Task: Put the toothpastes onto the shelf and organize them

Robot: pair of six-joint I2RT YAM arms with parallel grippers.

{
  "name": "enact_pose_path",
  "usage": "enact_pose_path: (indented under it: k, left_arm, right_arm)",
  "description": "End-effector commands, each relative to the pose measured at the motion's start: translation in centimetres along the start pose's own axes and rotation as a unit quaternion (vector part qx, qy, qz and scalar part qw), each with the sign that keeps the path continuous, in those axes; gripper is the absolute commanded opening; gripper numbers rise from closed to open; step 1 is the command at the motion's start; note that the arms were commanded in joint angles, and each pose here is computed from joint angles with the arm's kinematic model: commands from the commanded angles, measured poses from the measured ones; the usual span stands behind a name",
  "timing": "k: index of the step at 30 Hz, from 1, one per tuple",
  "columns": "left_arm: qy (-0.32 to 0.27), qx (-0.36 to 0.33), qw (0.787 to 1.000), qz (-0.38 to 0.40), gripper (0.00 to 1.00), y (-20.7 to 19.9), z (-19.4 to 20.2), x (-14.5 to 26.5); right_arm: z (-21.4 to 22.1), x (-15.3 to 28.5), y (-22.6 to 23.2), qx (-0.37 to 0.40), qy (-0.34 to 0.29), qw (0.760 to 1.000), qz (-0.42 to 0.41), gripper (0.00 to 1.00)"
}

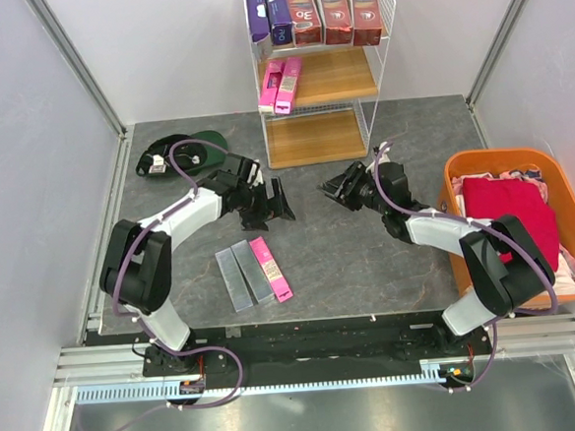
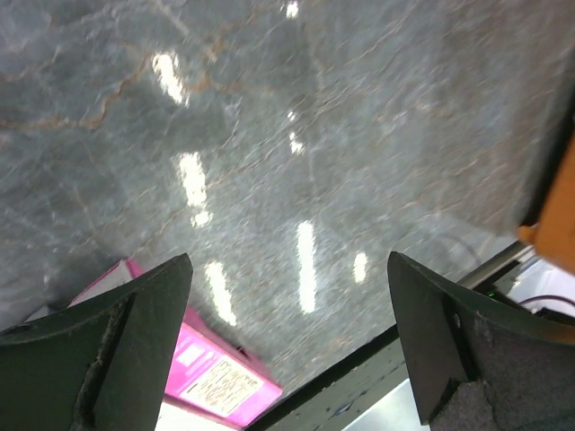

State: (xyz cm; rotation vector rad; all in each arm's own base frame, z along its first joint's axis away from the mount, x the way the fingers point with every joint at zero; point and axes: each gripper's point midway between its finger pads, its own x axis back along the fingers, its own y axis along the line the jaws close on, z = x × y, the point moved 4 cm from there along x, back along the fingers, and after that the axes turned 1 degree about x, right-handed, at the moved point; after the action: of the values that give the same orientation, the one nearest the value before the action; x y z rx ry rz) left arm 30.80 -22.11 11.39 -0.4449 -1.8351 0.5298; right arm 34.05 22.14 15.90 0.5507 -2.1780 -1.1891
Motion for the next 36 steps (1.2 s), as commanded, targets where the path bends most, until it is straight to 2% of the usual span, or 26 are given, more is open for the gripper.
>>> enact_pose_path:
  k: [1, 8, 11, 17, 25, 32, 36]
  left_arm:
    - [0.024, -0.025, 0.998, -0.047, 0.96, 1.4, 0.7, 0.5]
    - [-0.022, -0.029, 0.997, -0.071, 0.95, 1.7, 2.0, 3.2]
    - [-0.019, -0.016, 0.996, -0.084, 0.95, 3.0, 4.1, 2.7]
    - [0.006, -0.004, 0.994, -0.107, 0.95, 4.5, 6.1, 1.2]
    - [0.019, -0.005, 0.987, -0.159, 0.93, 5.2, 6.2, 0.2]
    - [0.056, -0.032, 0.974, -0.218, 0.87, 5.1, 7.2, -1.9]
    - [0.055, -0.041, 0.968, -0.241, 0.83, 5.2, 7.0, -2.4]
  right_arm:
    - [0.1, 0.9, 0.8, 0.024, 0.000, 0.999, -0.022, 0.52]
    - [1.1, 1.1, -0.3, 0.026, 0.014, 0.999, -0.018, 0.53]
    - [1.3, 1.0, -0.4, 0.025, 0.019, 0.999, -0.020, 0.53]
    - [1.5, 0.8, -0.4, 0.026, 0.027, 0.999, -0.029, 0.53]
    - [2.1, 0.5, -0.7, 0.021, 0.042, 0.998, -0.035, 0.54]
    - [2.3, 0.7, -0.6, 0.021, 0.052, 0.998, -0.043, 0.57]
    - [2.4, 0.7, -0.7, 0.022, 0.054, 0.997, -0.042, 0.58]
